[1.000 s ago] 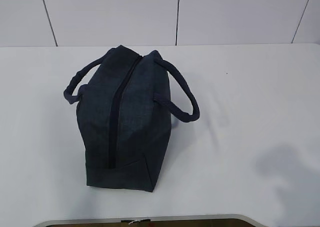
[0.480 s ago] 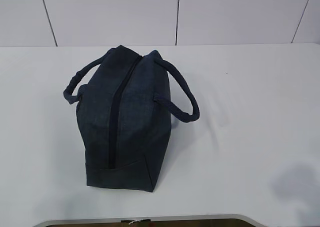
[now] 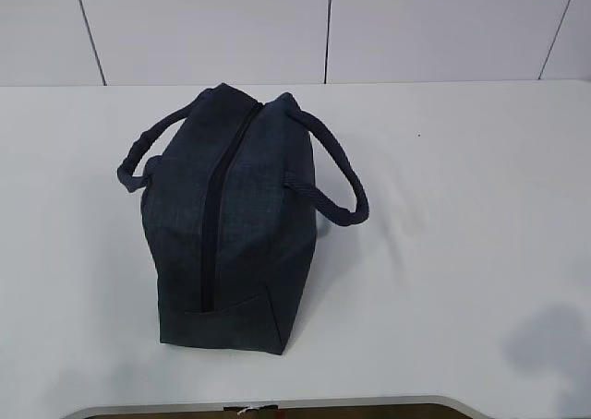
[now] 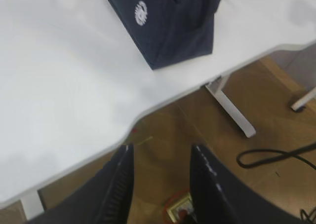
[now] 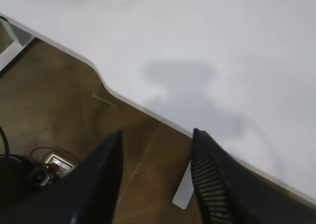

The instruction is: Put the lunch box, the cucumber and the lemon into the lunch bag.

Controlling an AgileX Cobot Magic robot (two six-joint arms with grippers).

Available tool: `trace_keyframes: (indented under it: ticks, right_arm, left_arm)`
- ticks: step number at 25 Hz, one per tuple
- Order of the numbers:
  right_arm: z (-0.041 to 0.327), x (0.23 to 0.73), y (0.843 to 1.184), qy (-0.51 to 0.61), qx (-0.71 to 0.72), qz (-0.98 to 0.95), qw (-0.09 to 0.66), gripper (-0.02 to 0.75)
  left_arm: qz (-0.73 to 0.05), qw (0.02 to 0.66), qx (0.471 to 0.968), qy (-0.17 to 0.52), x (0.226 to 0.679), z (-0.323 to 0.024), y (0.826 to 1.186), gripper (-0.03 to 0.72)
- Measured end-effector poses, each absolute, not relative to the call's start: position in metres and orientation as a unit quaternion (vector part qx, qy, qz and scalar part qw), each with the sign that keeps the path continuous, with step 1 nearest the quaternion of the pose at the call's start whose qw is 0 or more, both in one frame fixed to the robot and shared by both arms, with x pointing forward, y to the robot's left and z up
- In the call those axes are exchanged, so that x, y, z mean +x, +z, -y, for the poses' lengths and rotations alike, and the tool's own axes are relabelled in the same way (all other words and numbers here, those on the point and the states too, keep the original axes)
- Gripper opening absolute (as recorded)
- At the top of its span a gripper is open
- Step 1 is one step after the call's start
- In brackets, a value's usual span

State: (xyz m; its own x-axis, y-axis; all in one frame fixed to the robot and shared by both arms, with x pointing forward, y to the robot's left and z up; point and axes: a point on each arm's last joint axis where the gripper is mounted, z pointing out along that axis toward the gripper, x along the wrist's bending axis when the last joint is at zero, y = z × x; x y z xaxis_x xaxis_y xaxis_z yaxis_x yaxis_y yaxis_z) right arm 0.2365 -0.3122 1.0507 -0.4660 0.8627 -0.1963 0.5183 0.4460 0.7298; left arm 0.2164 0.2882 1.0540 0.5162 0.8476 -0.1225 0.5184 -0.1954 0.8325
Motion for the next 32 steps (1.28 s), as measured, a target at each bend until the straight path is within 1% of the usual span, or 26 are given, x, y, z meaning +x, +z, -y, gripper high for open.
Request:
trace_keyframes:
  ticks: [8,12,25,32]
  right_arm:
    - [0.305,0.235,1.051,0.336,0.428,-0.799,0.257,0.371]
    - [0.302,0.24,1.049,0.352,0.424,-0.791,0.266,0.371]
    - [0.3,0.243,1.047,0.361,0.421,-0.787,0.271,0.371]
    - [0.307,0.23,1.047,0.397,0.411,-0.765,0.297,0.371]
  left_arm:
    - [-0.461,0.422,0.745,0.233,0.222,-0.295,1.053,0.258]
    - [-0.46,0.425,0.742,0.238,0.223,-0.295,1.054,0.245]
    - [-0.46,0.434,0.735,0.245,0.229,-0.293,1.049,0.244]
    - [-0.46,0.433,0.735,0.248,0.23,-0.294,1.05,0.242]
